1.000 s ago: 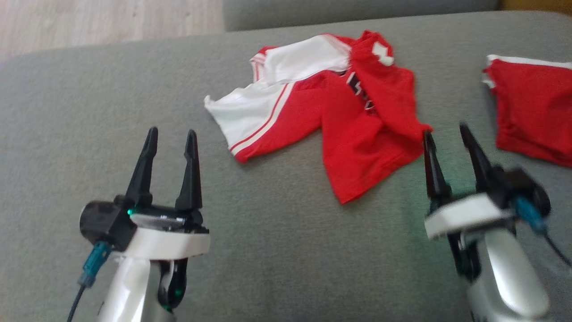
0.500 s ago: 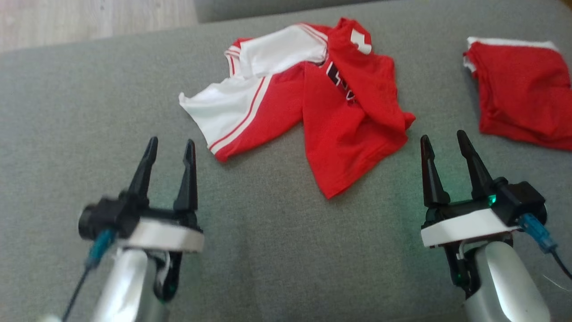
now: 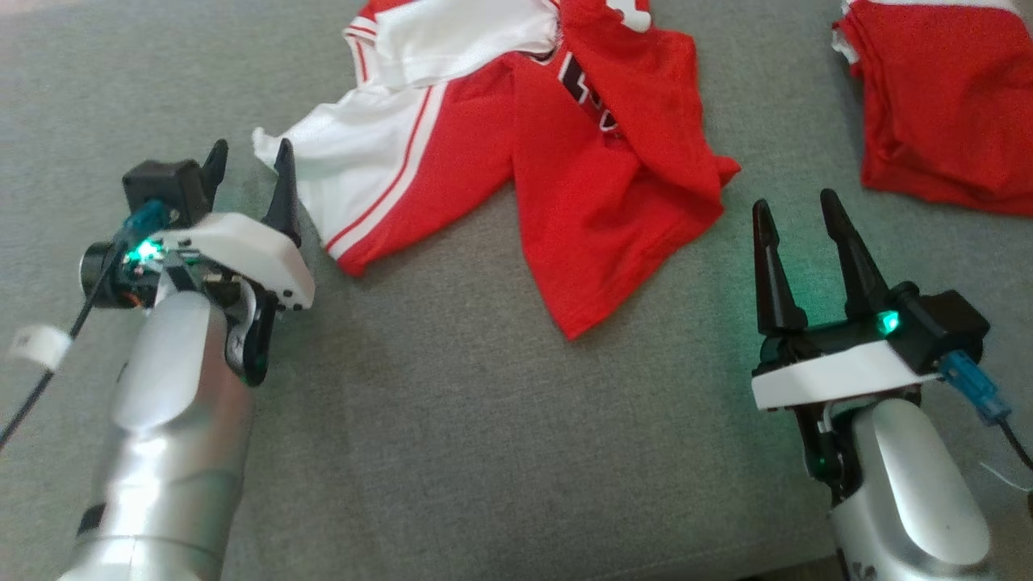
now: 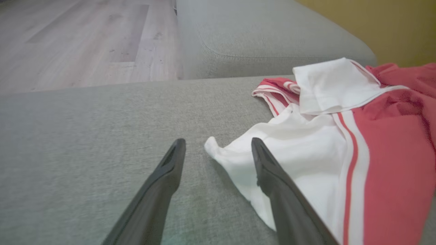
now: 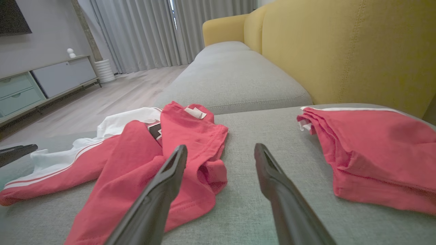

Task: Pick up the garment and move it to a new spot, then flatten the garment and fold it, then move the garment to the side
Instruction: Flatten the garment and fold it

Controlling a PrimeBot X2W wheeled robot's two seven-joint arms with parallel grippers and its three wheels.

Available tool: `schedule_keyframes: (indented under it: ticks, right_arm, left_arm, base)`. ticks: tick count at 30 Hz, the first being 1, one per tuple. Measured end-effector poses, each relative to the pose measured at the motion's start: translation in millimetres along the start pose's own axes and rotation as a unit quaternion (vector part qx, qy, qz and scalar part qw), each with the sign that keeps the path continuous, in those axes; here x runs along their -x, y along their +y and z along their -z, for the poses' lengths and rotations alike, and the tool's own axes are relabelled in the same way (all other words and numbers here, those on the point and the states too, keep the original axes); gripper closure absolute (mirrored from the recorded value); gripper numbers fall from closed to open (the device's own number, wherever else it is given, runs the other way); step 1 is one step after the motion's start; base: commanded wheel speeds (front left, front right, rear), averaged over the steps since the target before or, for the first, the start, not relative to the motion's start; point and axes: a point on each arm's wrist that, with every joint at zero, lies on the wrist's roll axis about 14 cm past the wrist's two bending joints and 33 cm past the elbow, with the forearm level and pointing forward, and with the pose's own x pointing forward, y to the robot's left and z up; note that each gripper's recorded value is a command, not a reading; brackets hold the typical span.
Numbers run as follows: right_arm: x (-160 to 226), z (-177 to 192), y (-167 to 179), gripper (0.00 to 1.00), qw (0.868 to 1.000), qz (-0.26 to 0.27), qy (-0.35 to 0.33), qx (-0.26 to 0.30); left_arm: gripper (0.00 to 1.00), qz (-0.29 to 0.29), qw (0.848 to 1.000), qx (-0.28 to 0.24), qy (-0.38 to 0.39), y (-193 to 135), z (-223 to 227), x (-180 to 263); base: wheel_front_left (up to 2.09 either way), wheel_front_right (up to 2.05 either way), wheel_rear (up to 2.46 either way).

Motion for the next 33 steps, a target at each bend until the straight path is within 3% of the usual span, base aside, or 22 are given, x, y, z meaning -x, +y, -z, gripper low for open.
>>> schedule_keyframes:
  ticks: [11, 12, 13, 14, 18, 23, 30, 33]
  right_arm:
    - [2, 9, -14, 0.0, 1.0, 0.02, 0.012, -0.004]
    - [2, 9, -14, 0.0, 1.0, 0.02, 0.012, -0.004]
    - [3, 8, -14, 0.0, 1.0, 0.02, 0.012, -0.004]
    - [2, 8, -14, 0.0, 1.0, 0.02, 0.011, -0.004]
    - [2, 6, -13, 0.0, 1.0, 0.019, 0.008, -0.004]
    - [2, -2, -10, 0.0, 1.0, 0.015, -0.003, -0.004]
    - [-2, -13, -4, 0.0, 1.0, 0.007, -0.018, -0.007]
    - [-5, -13, 6, 0.0, 1.0, -0.006, -0.019, -0.011]
  left_arm:
    - [0.0, 0.002, 0.997, -0.014, 0.077, -1, 26, -29]
    - [0.26, 0.006, 0.997, -0.015, 0.077, -2, 25, -30]
    - [0.73, 0.008, 0.997, -0.016, 0.078, -3, 25, -30]
    - [1.0, 0.012, 0.997, -0.02, 0.074, -5, 25, -29]
    - [1.0, 0.023, 0.999, -0.023, 0.04, -9, 15, -28]
    - [1.0, 0.047, 0.993, -0.044, -0.096, -20, -43, -22]
    - [1.0, 0.083, 0.956, -0.101, -0.264, -39, -149, 15]
    - [1.0, 0.107, 0.936, -0.132, -0.309, -50, -171, 44]
  base:
    - [0.0, 0.0, 0.0]
    - [0.0, 0.0, 0.0]
    - [0.0, 0.0, 0.0]
    - [0.0, 0.0, 0.0]
    - [0.0, 0.0, 0.0]
    - [0.0, 0.0, 0.0]
    - [0.0, 0.0, 0.0]
    - [0.0, 0.0, 0.0]
